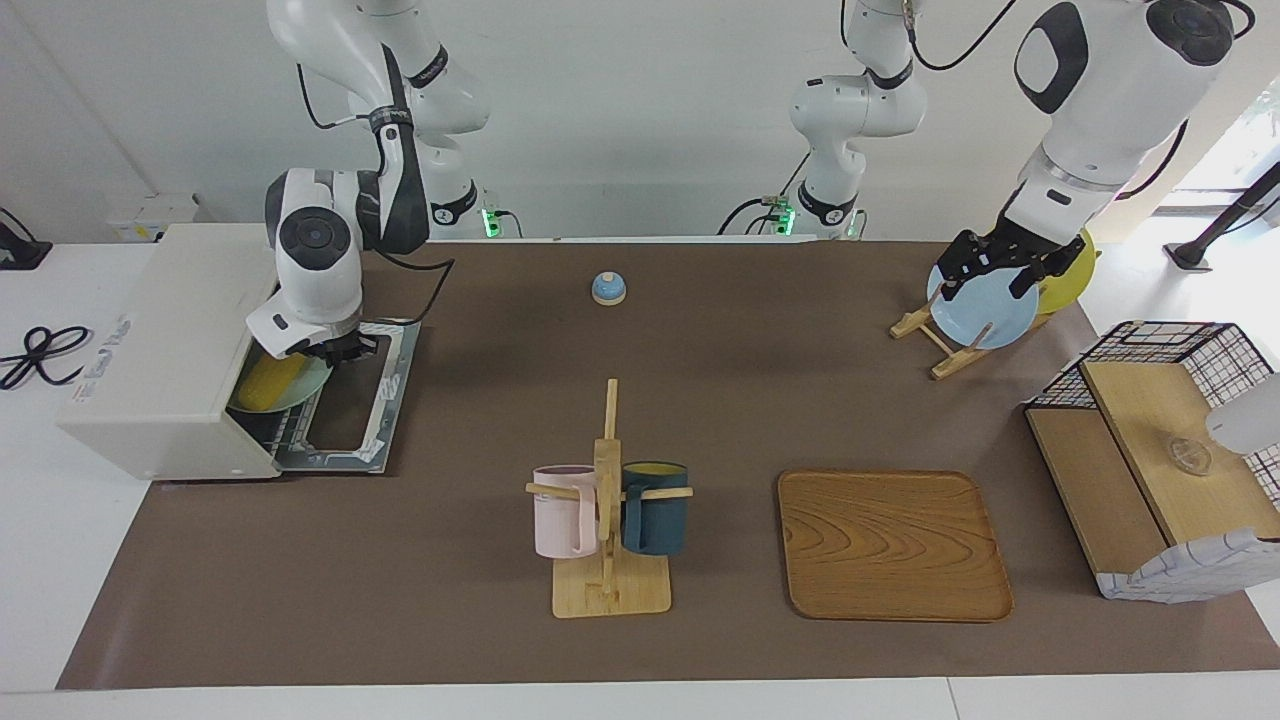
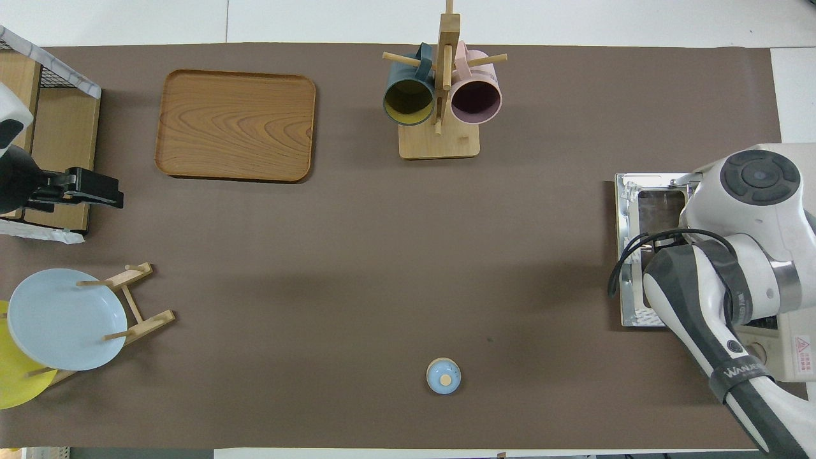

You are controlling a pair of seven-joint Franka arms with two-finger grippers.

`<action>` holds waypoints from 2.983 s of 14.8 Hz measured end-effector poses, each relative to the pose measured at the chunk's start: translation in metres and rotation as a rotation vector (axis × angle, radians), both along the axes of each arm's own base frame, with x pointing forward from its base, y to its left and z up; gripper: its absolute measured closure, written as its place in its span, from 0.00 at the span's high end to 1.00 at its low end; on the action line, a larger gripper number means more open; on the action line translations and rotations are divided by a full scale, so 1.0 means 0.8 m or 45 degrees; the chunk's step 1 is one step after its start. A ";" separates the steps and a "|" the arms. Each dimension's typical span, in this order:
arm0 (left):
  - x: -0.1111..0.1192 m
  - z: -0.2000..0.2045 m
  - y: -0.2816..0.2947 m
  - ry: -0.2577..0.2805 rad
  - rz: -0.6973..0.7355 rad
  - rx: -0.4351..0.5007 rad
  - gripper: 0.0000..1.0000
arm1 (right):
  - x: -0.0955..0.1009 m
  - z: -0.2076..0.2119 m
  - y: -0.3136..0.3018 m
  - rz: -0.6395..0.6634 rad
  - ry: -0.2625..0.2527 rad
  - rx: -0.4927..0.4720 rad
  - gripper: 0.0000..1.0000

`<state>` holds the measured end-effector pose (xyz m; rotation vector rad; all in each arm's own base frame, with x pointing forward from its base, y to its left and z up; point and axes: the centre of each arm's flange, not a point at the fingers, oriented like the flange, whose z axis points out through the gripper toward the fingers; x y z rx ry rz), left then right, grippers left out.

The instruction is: Put corn in oven

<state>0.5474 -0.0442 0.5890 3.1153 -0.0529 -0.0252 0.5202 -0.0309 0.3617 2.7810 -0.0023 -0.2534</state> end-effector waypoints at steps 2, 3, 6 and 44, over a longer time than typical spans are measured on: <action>0.000 0.000 0.000 0.000 0.000 0.000 1.00 | -0.001 -0.002 0.000 0.000 0.003 0.000 0.22; 0.000 0.000 0.000 0.000 0.000 0.000 1.00 | -0.001 -0.002 0.000 0.000 0.004 0.000 0.26; 0.000 0.000 0.000 0.000 0.000 0.000 1.00 | 0.000 -0.001 0.001 -0.009 -0.002 0.015 0.24; 0.000 0.000 0.000 0.000 0.000 0.000 1.00 | 0.036 0.001 0.064 -0.077 0.011 0.209 0.01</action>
